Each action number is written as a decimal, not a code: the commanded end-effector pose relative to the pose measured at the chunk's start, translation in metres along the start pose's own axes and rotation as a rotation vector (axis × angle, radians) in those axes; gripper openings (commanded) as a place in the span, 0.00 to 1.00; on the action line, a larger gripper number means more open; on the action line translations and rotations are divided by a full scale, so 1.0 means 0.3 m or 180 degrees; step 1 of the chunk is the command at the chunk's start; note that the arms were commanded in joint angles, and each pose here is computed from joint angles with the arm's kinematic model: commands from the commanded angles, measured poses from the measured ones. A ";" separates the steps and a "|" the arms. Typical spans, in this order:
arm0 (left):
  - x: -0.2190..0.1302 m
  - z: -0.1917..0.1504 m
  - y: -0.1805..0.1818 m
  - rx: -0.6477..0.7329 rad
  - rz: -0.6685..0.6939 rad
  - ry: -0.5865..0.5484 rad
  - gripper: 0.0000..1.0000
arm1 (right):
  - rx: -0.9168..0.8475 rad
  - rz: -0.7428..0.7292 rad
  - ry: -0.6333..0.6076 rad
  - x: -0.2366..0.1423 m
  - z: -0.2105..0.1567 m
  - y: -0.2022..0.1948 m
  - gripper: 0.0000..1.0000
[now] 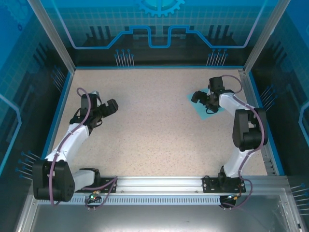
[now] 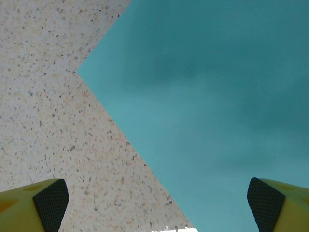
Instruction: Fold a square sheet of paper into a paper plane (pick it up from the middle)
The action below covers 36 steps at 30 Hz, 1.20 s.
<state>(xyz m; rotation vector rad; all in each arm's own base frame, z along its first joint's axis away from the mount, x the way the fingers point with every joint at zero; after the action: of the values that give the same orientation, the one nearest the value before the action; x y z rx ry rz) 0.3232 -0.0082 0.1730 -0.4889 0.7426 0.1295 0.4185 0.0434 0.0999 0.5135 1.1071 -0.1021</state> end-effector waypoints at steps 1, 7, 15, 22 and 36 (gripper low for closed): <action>-0.004 0.005 -0.028 0.0002 -0.0032 0.0124 0.98 | 0.0179 -0.0011 0.0232 0.032 -0.013 -0.011 0.99; 0.012 -0.005 -0.040 0.0056 -0.0043 0.0181 0.98 | 0.0262 -0.0057 0.0521 0.091 -0.073 -0.024 0.99; 0.042 -0.020 -0.041 0.0079 0.0009 0.0228 0.99 | 0.0471 -0.0105 0.0962 0.091 -0.271 -0.002 0.99; 0.067 -0.033 -0.060 0.0078 0.0002 0.0285 0.98 | 0.0428 -0.0515 0.1339 0.026 -0.521 0.065 1.00; 0.114 -0.113 -0.161 0.0053 -0.0218 0.0520 0.99 | -0.0334 -0.0329 0.0931 -0.145 -0.496 0.252 1.00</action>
<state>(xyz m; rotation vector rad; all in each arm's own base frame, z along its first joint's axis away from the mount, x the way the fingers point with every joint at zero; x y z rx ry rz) 0.3323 -0.0550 0.1359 -0.4743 0.9065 0.0624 0.2866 0.1874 0.0819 0.4207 1.4968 -0.0674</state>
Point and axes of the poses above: each hand's point on the last joint's axis, 136 mm out from that joint toward the fingers, its own x axis out along the fingers, its own y axis along the line the jaws close on, z = x × y, the point moved 4 cm from there along -x, back along the fingers, and after that the axes turned 1 degree about x, right-handed, at the moved point
